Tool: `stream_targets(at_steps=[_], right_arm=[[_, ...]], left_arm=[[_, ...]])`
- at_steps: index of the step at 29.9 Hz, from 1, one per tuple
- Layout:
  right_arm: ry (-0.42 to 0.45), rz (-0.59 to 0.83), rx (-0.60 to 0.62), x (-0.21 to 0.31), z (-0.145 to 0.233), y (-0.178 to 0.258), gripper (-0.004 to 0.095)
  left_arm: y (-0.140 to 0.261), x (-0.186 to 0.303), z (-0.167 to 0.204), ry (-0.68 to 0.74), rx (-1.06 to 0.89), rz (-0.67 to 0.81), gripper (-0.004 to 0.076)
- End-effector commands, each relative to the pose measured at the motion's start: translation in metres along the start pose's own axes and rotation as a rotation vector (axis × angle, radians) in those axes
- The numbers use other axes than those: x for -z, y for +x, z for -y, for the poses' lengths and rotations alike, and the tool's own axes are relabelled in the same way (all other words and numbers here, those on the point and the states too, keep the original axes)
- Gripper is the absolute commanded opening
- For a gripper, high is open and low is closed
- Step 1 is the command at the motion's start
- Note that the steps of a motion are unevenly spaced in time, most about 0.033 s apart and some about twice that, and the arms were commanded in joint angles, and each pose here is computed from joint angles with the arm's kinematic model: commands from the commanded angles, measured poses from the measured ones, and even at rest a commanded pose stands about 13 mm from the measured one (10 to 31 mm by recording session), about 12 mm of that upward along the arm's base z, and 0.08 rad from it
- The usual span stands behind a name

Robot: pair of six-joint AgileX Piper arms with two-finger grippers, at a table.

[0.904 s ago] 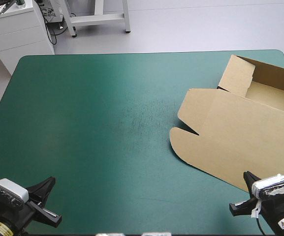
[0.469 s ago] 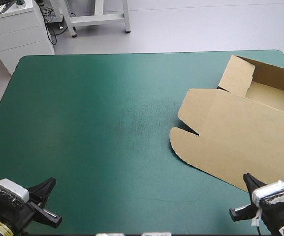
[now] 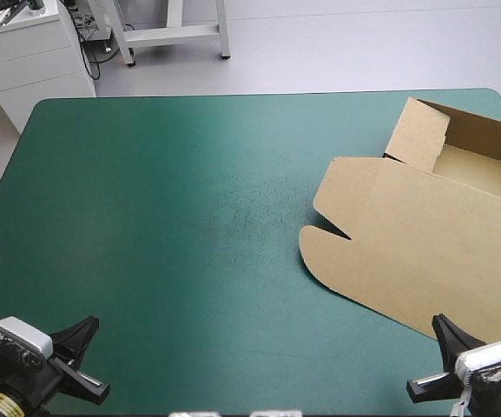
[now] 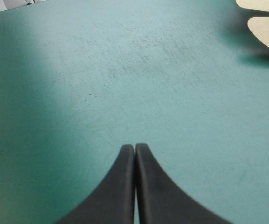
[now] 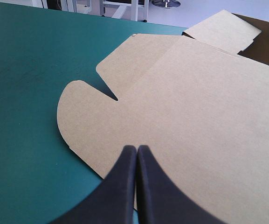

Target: Fold the box

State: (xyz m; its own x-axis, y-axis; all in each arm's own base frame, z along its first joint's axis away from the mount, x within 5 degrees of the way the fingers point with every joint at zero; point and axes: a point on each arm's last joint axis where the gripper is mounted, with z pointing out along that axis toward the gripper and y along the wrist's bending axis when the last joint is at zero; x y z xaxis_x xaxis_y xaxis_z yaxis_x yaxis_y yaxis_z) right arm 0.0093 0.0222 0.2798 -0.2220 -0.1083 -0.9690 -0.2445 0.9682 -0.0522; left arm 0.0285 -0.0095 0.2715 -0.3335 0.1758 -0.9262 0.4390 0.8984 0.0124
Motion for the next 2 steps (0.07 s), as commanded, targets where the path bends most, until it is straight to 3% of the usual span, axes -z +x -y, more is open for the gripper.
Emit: stream_targets(at_steps=[1, 2], right_arm=[[0.021, 0.112, -0.009, 0.0089, 0.0002, -0.0108, -0.0023], [0.021, 0.112, -0.009, 0.0089, 0.0002, -0.0108, -0.0023]], left_arm=[[-0.0124, 0.0027, 0.0009, 0.014, 0.002, 0.08, -0.0032], [-0.0124, 0.0027, 0.0009, 0.014, 0.002, 0.08, -0.0032]])
